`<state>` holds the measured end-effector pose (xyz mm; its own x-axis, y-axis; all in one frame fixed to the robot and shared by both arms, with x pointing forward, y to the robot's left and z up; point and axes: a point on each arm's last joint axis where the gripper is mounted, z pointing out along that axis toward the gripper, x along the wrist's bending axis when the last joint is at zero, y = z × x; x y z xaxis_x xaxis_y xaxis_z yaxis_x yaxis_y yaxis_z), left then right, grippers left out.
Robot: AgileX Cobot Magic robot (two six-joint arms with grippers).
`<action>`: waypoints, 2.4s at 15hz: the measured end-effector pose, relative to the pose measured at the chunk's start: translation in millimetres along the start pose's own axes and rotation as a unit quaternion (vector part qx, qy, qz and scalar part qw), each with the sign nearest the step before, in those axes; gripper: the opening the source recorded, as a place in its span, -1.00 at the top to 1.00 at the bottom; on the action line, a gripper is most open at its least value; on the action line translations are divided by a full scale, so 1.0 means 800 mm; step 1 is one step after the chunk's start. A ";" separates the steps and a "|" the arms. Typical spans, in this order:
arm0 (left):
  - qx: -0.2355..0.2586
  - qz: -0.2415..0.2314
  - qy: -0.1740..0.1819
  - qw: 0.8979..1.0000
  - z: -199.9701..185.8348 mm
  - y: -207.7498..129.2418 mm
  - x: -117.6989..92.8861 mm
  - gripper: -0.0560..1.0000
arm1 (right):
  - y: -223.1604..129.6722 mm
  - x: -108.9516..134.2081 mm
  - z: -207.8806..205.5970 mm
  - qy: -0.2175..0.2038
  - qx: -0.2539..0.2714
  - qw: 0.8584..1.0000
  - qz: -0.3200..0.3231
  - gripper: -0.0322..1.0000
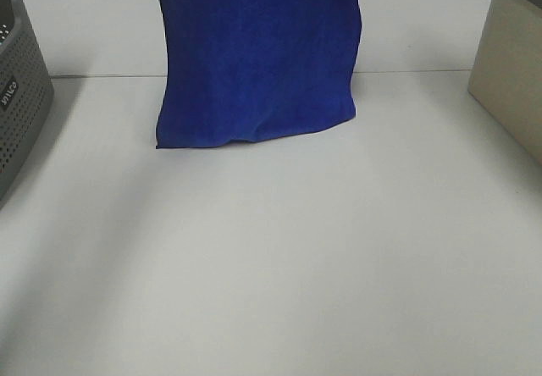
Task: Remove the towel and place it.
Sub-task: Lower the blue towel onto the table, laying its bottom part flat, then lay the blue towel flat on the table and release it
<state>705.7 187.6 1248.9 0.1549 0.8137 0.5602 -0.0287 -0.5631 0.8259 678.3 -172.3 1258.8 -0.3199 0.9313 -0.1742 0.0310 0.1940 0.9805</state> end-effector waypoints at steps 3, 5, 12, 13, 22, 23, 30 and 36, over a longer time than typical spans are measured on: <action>-0.113 0.020 0.053 0.992 0.013 0.012 0.003 0.89 | 0.003 -0.012 0.011 -0.023 -0.058 0.998 0.004 0.91; -0.138 0.026 0.065 0.988 0.013 0.016 0.004 0.89 | 0.005 -0.014 0.012 -0.027 -0.072 0.997 0.004 0.91; -0.020 0.021 0.017 0.999 0.019 -0.011 -0.007 0.89 | -0.019 -0.005 0.011 0.011 0.044 0.999 0.016 0.91; -0.002 0.018 0.007 1.000 0.019 -0.015 -0.009 0.89 | -0.022 -0.003 0.007 0.021 0.071 0.997 0.019 0.91; 0.225 -0.042 -0.195 0.954 -0.056 -0.023 -0.024 0.89 | -0.015 0.017 -0.085 0.118 0.291 0.949 0.038 0.91; 0.225 -0.056 -0.199 0.952 -0.057 -0.021 -0.025 0.89 | -0.014 0.017 -0.088 0.119 0.294 0.947 0.039 0.91; 0.308 -0.089 -0.253 0.913 -0.128 -0.052 -0.044 0.89 | -0.043 0.033 -0.124 0.150 0.359 0.918 0.074 0.91; 0.308 -0.117 -0.285 0.900 -0.235 -0.057 -0.045 0.89 | -0.072 0.054 -0.205 0.184 0.401 0.892 0.100 0.91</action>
<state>516.1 211.2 1202.8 0.5715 0.8136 0.1069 0.5970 -0.5016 0.6261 507.6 -193.4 1209.7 -0.5175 0.8359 0.1828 0.7420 0.3319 0.5825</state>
